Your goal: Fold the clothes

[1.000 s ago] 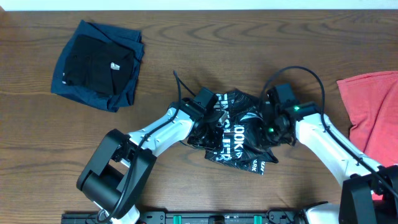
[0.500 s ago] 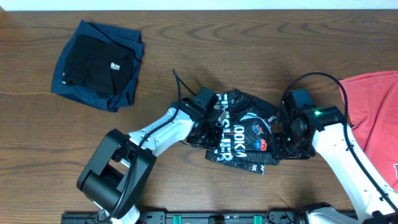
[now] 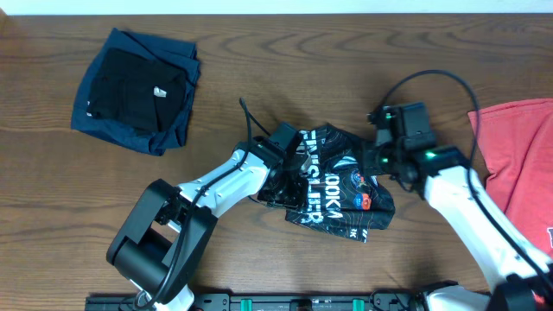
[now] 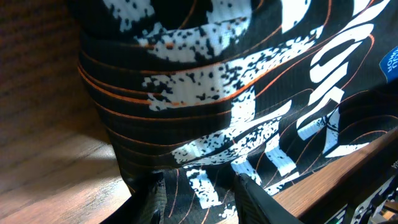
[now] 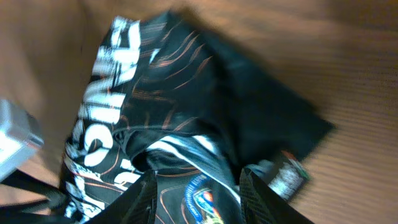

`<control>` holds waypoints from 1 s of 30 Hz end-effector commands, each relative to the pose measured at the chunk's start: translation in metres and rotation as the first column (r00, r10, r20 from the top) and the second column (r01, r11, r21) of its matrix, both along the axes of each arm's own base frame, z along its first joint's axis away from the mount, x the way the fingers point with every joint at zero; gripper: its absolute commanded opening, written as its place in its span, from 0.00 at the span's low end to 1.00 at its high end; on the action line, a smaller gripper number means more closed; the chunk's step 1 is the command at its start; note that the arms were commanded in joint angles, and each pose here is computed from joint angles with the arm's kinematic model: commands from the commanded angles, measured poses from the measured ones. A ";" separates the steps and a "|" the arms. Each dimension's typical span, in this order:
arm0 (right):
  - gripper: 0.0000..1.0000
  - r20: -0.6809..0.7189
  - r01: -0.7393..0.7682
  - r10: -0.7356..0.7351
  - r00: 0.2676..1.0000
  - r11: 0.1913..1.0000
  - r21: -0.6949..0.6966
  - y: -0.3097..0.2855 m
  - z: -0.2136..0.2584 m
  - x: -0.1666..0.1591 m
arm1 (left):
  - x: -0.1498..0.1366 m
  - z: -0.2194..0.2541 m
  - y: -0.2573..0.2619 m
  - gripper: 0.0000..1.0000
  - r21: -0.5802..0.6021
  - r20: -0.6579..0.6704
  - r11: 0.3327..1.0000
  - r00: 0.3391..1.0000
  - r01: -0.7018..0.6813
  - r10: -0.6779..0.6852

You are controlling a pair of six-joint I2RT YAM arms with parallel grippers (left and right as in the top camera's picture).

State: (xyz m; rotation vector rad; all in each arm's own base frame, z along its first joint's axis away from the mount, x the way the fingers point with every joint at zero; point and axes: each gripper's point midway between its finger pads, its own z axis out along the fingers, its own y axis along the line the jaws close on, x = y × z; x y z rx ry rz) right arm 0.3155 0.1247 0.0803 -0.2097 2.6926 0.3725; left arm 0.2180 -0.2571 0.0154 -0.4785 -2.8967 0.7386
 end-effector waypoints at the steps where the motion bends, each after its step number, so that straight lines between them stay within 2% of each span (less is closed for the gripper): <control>1: 0.45 -0.058 -0.141 0.139 0.989 0.990 -0.027 0.018 -0.030 -0.013 | -0.002 -0.005 0.002 0.39 0.014 -0.012 1.000 1.000 -0.002 0.002; 4: 0.52 -0.086 -0.152 0.148 0.985 0.987 -0.045 0.022 -0.049 -0.011 | -0.002 -0.005 0.002 0.39 0.014 -0.011 1.000 1.000 -0.002 0.002; 6: 0.51 -0.094 -0.142 0.138 0.986 0.989 -0.044 0.023 -0.058 -0.007 | -0.002 -0.005 0.002 0.39 0.015 -0.010 1.000 1.000 -0.002 0.002; 8: 0.37 -0.095 -0.110 0.106 0.990 0.993 -0.044 0.022 -0.061 -0.003 | -0.001 -0.005 0.003 0.39 0.017 -0.009 1.000 1.000 -0.002 0.002; 9: 0.21 -0.090 -0.094 0.089 0.992 0.994 -0.049 0.020 -0.061 -0.001 | -0.001 -0.005 0.003 0.39 0.017 -0.009 1.000 1.000 -0.002 0.002; 10: 0.12 -0.081 -0.073 0.069 0.994 0.996 -0.050 0.018 -0.059 0.002 | -0.001 -0.005 0.003 0.40 0.017 -0.009 1.000 1.000 -0.002 0.002; 12: 0.05 -0.068 -0.045 0.042 0.997 0.998 -0.035 0.015 -0.049 0.009 | -0.001 -0.005 0.003 0.39 0.019 -0.007 1.000 1.000 -0.002 0.002; 17: 0.05 -0.048 0.062 -0.063 0.997 0.998 -0.014 -0.012 -0.019 0.019 | -0.001 -0.006 0.004 0.40 0.023 -0.004 1.000 1.000 -0.003 0.003; 22: 0.05 -0.053 0.201 -0.202 0.978 0.979 -0.027 -0.052 -0.015 0.025 | 0.001 -0.005 0.003 0.40 0.019 0.001 1.000 1.000 -0.003 0.003; 23: 0.08 -0.059 0.245 -0.245 0.968 0.969 -0.019 -0.061 -0.015 0.027 | 0.001 -0.005 0.003 0.40 0.019 0.001 1.000 1.000 -0.003 0.003; 24: 0.16 -0.062 0.275 -0.275 0.960 0.961 -0.011 -0.067 -0.015 0.029 | 0.001 -0.005 0.003 0.40 0.019 0.001 1.000 1.000 -0.003 0.003; 25: 0.32 -0.065 0.292 -0.291 0.955 0.957 0.002 -0.073 -0.014 0.030 | 0.001 -0.005 0.003 0.40 0.019 0.001 1.000 1.000 -0.003 0.003; 27: 0.51 -0.082 0.281 -0.276 0.958 0.958 0.057 -0.073 -0.012 0.030 | 0.001 -0.005 0.003 0.40 0.019 0.001 1.000 1.000 -0.003 0.003; 30: 0.60 -0.110 0.218 -0.204 0.973 0.966 0.140 -0.062 -0.009 0.025 | 0.001 -0.005 0.003 0.40 0.019 0.001 1.000 1.000 -0.003 0.003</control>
